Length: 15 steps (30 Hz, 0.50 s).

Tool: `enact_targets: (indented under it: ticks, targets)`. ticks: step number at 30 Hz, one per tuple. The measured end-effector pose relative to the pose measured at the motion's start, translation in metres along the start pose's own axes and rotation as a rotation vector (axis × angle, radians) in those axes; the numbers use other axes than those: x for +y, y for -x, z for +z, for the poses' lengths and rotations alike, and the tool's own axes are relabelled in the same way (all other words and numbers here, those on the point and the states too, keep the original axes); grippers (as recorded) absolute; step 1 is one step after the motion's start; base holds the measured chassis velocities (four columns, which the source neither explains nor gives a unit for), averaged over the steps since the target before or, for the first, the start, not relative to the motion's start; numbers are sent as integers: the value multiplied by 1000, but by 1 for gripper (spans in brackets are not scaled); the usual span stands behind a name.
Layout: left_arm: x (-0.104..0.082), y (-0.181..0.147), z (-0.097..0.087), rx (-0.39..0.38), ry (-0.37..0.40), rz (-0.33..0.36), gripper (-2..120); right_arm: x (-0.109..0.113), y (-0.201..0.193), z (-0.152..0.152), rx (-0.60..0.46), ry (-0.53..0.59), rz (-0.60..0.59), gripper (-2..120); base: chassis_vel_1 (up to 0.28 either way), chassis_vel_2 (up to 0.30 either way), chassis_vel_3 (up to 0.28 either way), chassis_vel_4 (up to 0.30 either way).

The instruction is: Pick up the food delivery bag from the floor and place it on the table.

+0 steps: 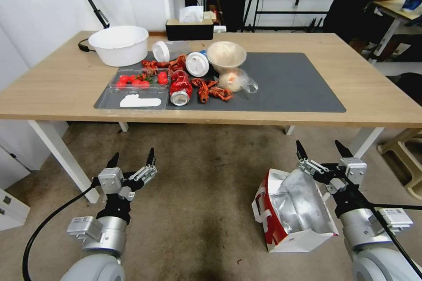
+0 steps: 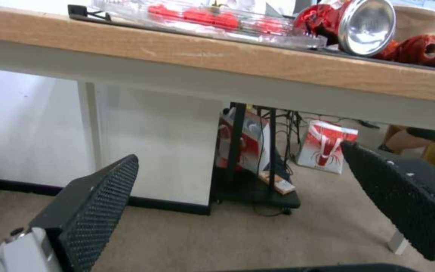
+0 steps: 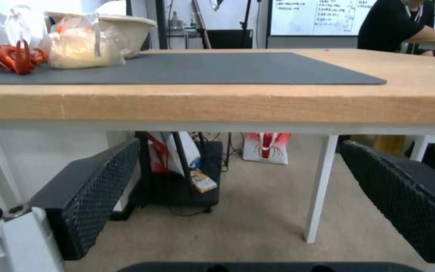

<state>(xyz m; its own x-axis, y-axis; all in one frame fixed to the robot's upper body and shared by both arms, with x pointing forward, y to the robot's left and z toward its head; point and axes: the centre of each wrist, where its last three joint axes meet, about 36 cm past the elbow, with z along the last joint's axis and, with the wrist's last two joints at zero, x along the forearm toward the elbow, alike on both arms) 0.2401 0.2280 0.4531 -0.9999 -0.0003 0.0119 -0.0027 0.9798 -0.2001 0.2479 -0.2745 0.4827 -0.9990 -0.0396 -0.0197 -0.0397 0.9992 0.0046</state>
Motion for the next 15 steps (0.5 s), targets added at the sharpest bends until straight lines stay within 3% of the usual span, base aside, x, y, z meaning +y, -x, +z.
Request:
enact_targets:
  ticks: [15]
  targets:
    - [1, 0, 0, 1, 2, -1, 100, 0, 0, 1, 2, 0, 2, 100, 0, 0, 0, 0]
